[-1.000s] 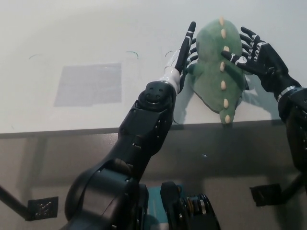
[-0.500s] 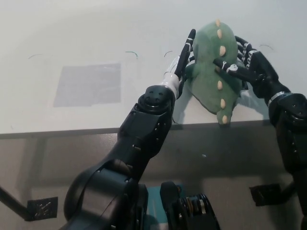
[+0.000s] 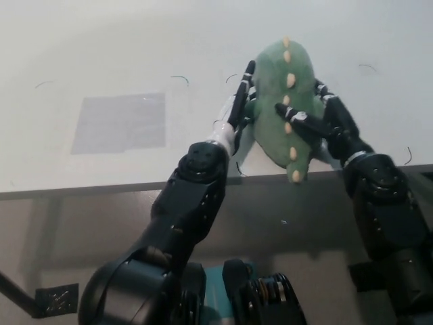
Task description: Use both hands to pick up a dinasour on the right side and move it to the left side
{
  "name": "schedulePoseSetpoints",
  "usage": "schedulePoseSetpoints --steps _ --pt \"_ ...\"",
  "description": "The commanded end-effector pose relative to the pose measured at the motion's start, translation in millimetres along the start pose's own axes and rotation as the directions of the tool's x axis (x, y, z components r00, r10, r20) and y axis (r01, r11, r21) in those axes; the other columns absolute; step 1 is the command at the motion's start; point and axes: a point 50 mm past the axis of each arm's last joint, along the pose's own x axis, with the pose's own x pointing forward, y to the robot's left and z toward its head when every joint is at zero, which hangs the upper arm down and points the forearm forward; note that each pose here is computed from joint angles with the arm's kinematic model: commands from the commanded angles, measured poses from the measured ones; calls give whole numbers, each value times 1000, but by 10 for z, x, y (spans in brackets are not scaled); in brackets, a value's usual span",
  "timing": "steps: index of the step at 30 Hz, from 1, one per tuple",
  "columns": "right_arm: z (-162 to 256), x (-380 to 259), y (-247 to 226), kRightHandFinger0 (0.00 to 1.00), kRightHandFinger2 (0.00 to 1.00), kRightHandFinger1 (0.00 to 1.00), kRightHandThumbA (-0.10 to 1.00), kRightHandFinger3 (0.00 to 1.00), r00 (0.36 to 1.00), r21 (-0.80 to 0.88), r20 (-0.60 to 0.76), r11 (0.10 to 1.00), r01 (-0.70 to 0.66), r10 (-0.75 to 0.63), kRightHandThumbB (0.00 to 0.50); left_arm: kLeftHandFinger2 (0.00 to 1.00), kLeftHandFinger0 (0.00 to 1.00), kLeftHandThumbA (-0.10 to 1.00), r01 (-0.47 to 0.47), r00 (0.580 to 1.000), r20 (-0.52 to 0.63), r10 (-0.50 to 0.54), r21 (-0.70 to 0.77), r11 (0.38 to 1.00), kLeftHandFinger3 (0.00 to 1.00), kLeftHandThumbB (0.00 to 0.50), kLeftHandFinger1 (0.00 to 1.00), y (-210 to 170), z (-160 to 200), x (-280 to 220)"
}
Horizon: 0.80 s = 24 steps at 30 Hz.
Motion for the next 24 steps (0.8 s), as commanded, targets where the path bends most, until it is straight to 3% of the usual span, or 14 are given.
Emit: schedulePoseSetpoints --steps 1,3,6,8,9,11,14,21,22,24 --pt "-69 22 425 1000 1000 1000 1000 1000 997 -73 -10 995 -75 74 226 1000 1000 1000 0 998 -60 0 10 1000 1000 408 1000 145 -203 -61" --pt "-67 64 593 1000 1000 1000 1000 1000 994 -88 4 990 -109 109 173 1000 1000 1000 -26 998 -52 27 13 1000 1000 420 1000 309 -215 -82" --pt "-41 108 769 1000 1000 1000 1000 1000 993 -82 -6 990 -119 119 177 1000 937 1000 -55 998 -41 56 31 998 1000 438 1000 473 -176 -89" --pt "-38 123 874 1000 1000 1000 1000 1000 991 -105 -2 985 -134 135 160 1000 979 1000 -69 997 -36 69 18 997 1000 422 1000 578 -157 -107" --pt "-37 130 907 1000 1000 1000 1000 1000 989 -113 -9 983 -147 147 193 1000 1000 1000 -69 997 -24 69 6 998 1000 411 1000 619 -140 -113" --pt "-22 148 988 1000 1000 1000 1000 1000 988 -96 -30 984 -153 151 256 1000 1000 1000 -89 996 -23 89 -17 996 1000 454 1000 703 -107 -131" --pt "27 187 1166 1000 1000 1000 1000 1000 985 -99 -8 980 -173 173 237 1000 1000 1000 -129 992 -12 129 -13 992 1000 452 1000 924 -31 -177" --pt "162 240 1506 1000 1000 1000 1000 1000 972 -65 -24 970 -234 233 268 1000 1000 1000 -213 977 -2 213 -11 977 1000 422 1000 1467 70 -450" --pt "172 236 1539 1000 1000 1000 1000 1000 969 -56 -24 968 -245 244 258 1000 1000 1000 -229 973 -6 229 -12 973 1000 438 1000 1536 65 -488" --pt "217 244 1577 1000 1000 1000 1000 1000 964 -67 -7 961 -267 267 230 1000 1000 1000 -248 968 9 249 -35 968 1000 409 1000 1662 61 -537"
